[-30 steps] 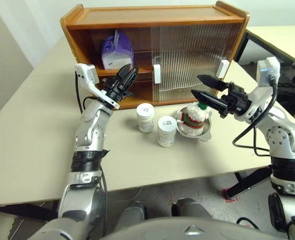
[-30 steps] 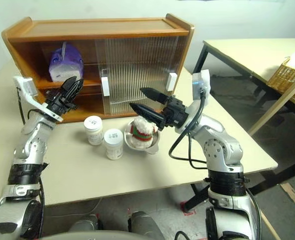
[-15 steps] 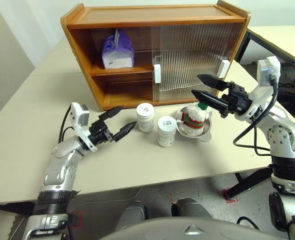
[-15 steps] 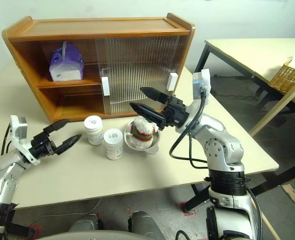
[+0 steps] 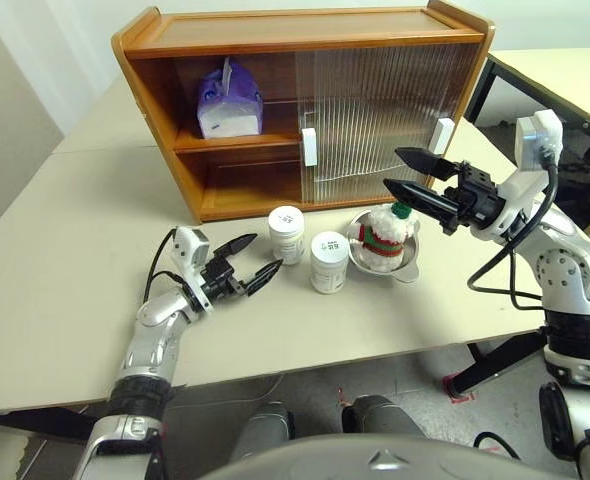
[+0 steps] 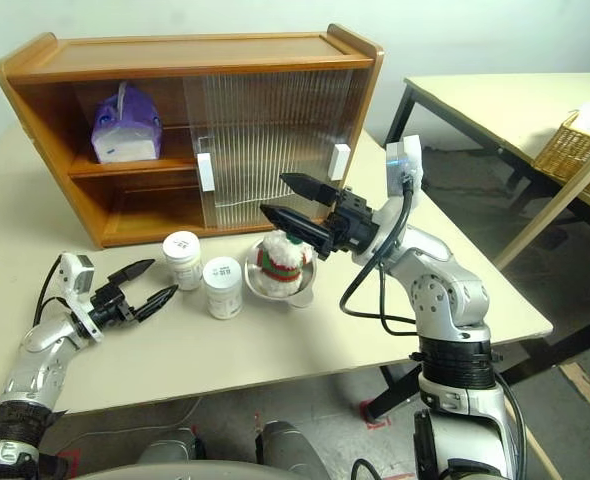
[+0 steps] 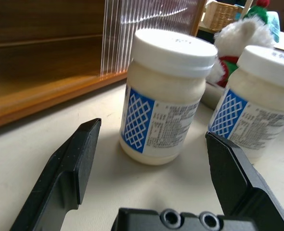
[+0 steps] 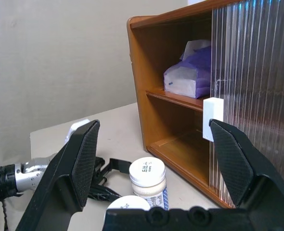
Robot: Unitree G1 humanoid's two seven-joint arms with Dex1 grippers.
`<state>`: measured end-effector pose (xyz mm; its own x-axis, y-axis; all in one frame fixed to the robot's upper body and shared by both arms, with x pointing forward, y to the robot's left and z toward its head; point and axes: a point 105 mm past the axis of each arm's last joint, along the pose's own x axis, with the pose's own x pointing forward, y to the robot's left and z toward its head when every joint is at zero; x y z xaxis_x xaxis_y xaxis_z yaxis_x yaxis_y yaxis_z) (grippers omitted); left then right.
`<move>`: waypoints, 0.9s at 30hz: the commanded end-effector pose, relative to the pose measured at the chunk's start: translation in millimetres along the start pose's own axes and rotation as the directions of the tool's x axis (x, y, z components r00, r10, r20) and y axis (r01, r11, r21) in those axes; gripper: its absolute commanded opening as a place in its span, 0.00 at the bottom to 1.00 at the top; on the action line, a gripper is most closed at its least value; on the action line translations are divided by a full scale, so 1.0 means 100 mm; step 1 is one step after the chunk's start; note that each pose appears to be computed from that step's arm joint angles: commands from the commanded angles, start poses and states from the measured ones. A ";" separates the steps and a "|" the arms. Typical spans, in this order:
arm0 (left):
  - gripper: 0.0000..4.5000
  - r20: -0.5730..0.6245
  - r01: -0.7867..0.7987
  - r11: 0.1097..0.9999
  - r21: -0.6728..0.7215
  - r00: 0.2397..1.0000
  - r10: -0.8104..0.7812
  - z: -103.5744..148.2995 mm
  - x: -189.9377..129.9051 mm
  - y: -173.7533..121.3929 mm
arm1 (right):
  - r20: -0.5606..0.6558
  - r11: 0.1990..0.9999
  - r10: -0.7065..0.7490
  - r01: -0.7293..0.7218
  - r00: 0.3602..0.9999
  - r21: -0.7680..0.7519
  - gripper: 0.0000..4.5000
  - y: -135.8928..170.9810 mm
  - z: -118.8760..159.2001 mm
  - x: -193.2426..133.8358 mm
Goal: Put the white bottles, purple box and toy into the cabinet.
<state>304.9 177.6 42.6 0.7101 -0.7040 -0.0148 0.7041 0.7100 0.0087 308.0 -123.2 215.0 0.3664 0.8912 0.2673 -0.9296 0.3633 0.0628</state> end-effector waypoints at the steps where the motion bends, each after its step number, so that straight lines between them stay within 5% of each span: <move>1: 1.00 -0.013 -0.002 1.000 0.010 1.000 0.002 -0.07 0.06 0.00 | 0.001 1.000 0.009 -0.009 1.000 -0.015 1.00 0.02 0.05 0.01; 27: 1.00 -0.004 0.060 0.997 0.041 0.998 -0.060 0.07 0.39 -0.02 | 0.005 1.000 -0.010 0.010 1.000 -0.015 1.00 0.03 0.04 -0.01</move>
<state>329.4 149.5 52.8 0.6671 -0.7449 0.0038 0.7441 0.6666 0.0435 306.8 -122.6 217.2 0.3713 0.8886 0.2694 -0.9270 0.3712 0.0535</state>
